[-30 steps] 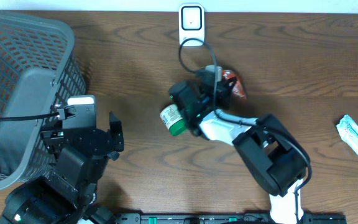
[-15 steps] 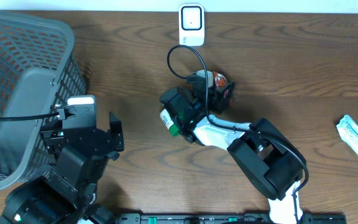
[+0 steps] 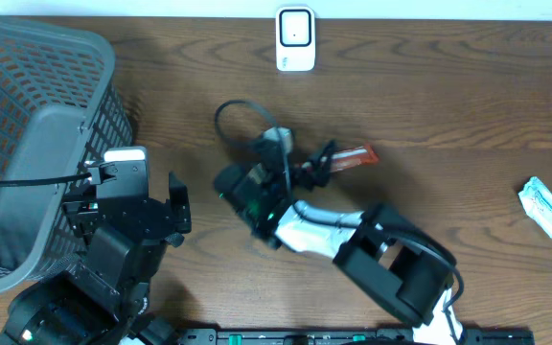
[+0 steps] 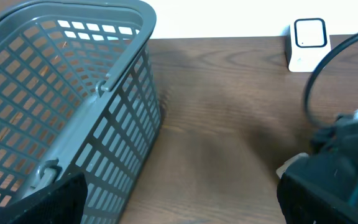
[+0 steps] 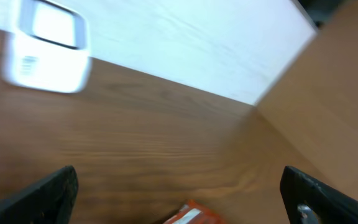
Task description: Scan the item barcode
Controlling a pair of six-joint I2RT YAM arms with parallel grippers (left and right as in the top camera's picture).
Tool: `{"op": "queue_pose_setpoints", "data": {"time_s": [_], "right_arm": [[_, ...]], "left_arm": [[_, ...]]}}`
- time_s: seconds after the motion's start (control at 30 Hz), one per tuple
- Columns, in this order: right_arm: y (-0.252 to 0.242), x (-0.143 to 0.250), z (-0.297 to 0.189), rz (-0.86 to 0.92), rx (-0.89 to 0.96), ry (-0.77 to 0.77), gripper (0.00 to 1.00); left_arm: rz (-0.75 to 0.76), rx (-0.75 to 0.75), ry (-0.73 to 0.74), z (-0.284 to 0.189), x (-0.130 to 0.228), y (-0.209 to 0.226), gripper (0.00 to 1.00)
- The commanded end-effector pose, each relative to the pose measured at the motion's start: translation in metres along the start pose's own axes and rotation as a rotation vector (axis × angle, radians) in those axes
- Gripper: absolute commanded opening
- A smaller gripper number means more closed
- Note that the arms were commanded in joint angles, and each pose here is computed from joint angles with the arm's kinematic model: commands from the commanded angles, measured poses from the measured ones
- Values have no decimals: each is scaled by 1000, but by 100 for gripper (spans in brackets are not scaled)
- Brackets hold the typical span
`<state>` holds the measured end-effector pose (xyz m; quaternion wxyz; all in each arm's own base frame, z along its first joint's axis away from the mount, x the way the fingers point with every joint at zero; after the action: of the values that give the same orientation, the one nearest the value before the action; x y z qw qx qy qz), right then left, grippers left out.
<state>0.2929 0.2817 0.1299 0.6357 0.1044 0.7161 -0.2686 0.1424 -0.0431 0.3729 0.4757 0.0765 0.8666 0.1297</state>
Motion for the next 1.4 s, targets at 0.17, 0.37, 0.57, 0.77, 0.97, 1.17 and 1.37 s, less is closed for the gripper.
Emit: {"op": "queue_pose_setpoints", "data": {"time_s": [0.17,0.37,0.57,0.77,0.97,1.17,1.37], "right_arm": [[14,0,-26,-10,-136,12,96],[12,4,-12,-44,-138,40,47],[10,3,11,-12,-136,77,9],[0,-13,52,36,-285,221,17],[-31,-23,79,170,-595,613,1],[-50,-1,92,209,-776,931,1],[-51,38,85,153,-791,1163,1]], "left_arm": [[-11,-14,-7,-2,-1,3,98],[-10,-14,-7,-2,-1,3,98],[-11,-14,-7,-2,-1,3,98],[-11,-14,-7,-2,-1,3,98],[-11,-14,-7,-2,-1,3,98],[-11,-14,-7,-2,-1,3,98],[-11,-14,-7,-2,-1,3,98]]}}
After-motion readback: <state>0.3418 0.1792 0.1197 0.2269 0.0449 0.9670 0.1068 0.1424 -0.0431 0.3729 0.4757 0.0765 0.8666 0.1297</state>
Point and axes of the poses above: each gripper's point midway between its finger pads, its own z axis out along the fingers, its own y axis along the line the jaws close on, x = y × z, the point moved 9 cm from there along -z, back along the fingers, and after that the axes turned 13 degrees about z, right-handed, at the moved point
